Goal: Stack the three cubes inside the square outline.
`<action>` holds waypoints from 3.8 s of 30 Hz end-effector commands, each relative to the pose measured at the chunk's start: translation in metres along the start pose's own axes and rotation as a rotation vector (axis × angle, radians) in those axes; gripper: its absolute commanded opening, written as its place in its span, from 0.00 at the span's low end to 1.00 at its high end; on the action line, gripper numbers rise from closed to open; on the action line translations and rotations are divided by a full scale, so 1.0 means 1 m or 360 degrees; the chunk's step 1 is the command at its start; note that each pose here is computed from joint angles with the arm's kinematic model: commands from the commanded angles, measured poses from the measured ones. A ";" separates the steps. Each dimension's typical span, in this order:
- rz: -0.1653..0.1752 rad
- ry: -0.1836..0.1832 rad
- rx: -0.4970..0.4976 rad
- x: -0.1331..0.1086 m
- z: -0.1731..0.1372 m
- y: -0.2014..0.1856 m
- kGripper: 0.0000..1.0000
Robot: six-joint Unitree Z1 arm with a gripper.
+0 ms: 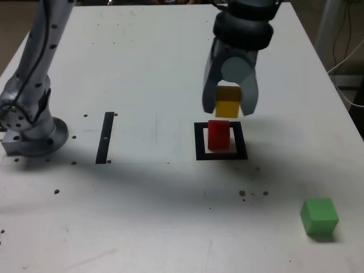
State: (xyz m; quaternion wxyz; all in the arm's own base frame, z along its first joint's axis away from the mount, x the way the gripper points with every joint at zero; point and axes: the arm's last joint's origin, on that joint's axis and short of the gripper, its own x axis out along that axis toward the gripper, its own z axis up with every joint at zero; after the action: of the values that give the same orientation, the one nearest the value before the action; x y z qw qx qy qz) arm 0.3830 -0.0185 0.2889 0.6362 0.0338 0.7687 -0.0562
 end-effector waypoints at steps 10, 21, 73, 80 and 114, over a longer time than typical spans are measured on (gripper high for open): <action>-0.0066 0.0011 0.0000 0.022 -0.007 0.006 0.28; -0.0105 0.0013 0.0012 0.031 -0.002 0.007 0.28; 0.0166 -0.0157 0.0079 -0.034 0.001 -0.045 1.00; 0.0144 -0.0207 0.0092 -0.034 0.023 -0.071 1.00; 0.0047 -0.0173 0.0002 0.023 0.091 -0.159 1.00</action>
State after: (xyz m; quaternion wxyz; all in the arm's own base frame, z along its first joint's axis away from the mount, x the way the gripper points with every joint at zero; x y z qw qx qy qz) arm 0.4477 -0.1882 0.2587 0.6838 0.0417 0.7266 -0.0511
